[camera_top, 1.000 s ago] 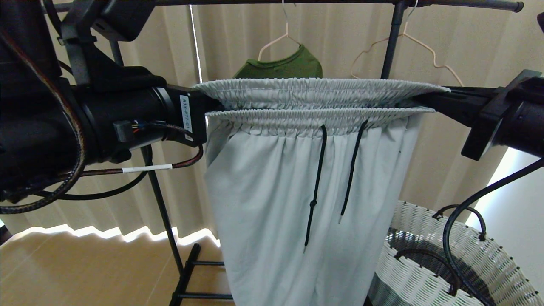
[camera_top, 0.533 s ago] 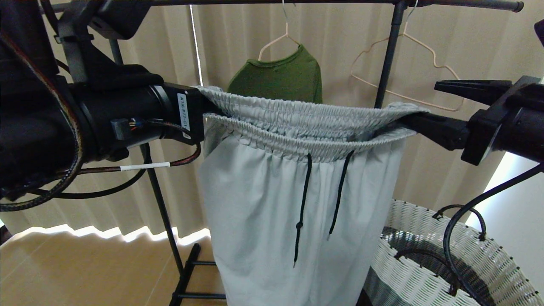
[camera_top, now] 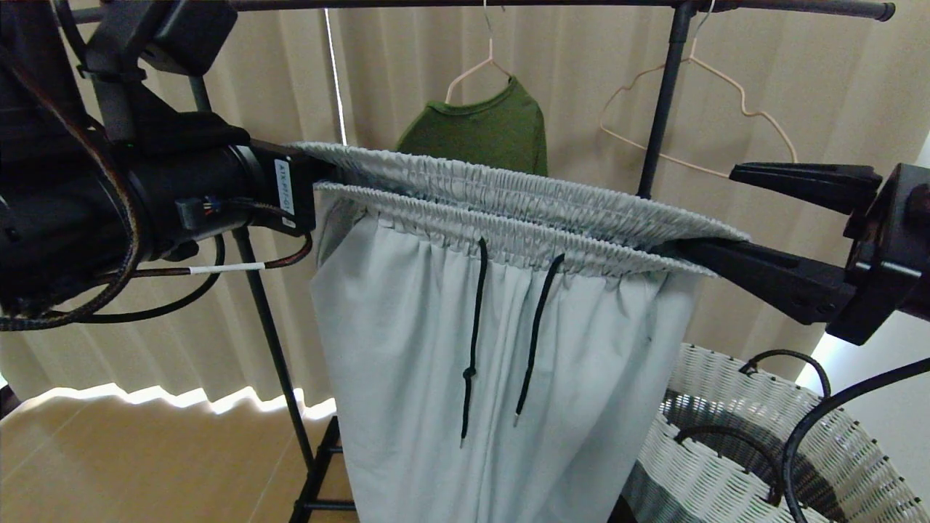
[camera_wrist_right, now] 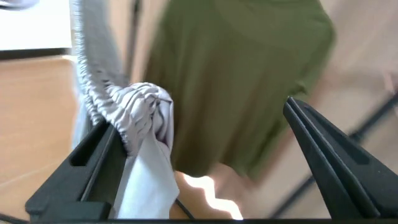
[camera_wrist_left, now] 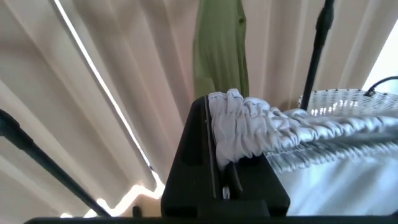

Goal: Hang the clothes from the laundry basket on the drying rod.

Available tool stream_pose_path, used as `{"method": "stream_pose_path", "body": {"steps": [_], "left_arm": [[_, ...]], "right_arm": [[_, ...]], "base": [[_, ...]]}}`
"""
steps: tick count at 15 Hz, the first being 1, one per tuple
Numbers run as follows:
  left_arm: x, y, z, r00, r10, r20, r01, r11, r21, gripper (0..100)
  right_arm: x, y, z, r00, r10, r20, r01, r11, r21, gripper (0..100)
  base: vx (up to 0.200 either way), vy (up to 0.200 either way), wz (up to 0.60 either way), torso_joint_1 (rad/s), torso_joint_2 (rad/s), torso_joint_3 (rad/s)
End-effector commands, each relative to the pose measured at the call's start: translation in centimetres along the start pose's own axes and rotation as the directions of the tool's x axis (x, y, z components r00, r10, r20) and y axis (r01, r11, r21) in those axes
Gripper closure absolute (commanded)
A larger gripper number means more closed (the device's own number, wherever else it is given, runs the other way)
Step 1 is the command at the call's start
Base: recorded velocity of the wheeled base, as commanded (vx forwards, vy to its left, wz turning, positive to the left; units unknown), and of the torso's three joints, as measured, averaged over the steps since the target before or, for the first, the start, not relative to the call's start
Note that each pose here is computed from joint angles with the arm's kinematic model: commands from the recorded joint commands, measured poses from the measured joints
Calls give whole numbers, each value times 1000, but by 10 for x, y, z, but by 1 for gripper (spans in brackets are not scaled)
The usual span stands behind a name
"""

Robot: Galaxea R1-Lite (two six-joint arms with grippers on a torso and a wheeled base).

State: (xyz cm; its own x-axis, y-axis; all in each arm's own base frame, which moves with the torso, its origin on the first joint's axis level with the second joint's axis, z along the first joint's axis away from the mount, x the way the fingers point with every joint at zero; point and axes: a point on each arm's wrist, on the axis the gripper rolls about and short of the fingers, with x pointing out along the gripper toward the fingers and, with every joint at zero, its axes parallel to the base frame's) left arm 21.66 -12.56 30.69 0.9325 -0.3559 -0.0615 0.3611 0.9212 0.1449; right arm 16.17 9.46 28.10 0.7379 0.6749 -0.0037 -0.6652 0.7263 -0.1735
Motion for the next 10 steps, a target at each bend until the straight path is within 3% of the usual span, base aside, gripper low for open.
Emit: {"method": "stream_pose_path", "body": {"steps": [1, 5, 10], "left_arm": [[2, 0, -1, 1000, 4, 7, -4, 1000, -1, 100], [5, -1, -2, 1000, 5, 2, -5, 1000, 1, 100], [13, 0, 3, 999, 32, 9, -32, 999, 1, 100]], "right_arm": [[-5, 2, -1, 1000, 3, 12, -3, 1000, -1, 0], [-6, 3, -8, 1000, 5, -1, -5, 1000, 21, 0], [-11, 10, -22, 988, 152, 29, -152, 988, 17, 0]], "base": [[0, 0, 0, 0, 0, 0], [0, 0, 0, 0, 0, 0], [0, 0, 0, 0, 0, 0]]}}
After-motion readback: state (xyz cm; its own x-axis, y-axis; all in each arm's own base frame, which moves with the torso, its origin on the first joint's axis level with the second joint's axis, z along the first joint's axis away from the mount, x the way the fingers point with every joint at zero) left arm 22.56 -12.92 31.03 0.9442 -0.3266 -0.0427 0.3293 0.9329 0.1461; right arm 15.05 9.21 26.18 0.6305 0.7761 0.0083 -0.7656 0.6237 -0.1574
